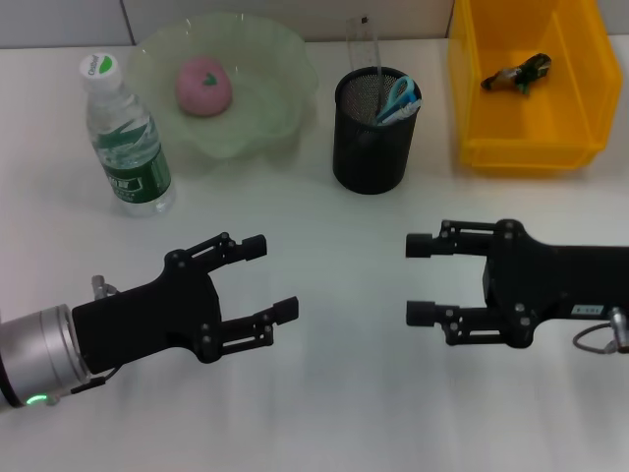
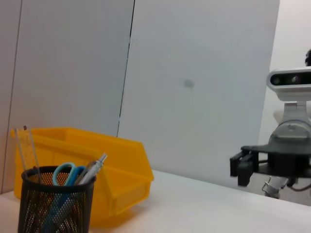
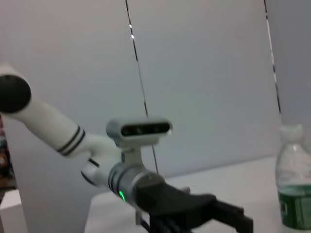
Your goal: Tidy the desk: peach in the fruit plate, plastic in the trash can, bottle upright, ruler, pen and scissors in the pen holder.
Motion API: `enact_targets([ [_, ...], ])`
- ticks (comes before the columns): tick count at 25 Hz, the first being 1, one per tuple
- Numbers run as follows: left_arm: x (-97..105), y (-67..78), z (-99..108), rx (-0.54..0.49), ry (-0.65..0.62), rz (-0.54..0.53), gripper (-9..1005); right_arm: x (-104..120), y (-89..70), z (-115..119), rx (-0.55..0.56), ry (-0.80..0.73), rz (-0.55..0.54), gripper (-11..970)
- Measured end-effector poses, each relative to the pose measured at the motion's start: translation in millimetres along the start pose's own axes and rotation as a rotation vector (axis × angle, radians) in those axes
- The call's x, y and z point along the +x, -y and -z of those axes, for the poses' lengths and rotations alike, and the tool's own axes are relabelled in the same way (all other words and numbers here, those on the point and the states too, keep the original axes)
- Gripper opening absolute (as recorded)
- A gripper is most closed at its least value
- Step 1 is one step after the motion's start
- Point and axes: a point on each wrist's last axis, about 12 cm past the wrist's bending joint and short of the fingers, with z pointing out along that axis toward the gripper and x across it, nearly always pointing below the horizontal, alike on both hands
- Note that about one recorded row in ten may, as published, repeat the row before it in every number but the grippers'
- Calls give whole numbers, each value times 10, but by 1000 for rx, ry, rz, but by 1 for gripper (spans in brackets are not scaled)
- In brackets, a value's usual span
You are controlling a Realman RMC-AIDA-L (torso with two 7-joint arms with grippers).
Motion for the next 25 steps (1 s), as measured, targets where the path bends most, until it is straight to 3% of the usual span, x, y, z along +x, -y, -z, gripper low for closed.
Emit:
enact_targets([
  [7, -24, 0, 66, 39, -16, 9, 823, 187, -17, -82, 50, -56, 8, 710],
  [25, -16, 9, 142, 59, -39, 14, 823, 259, -19, -130, 70, -85, 15, 710],
])
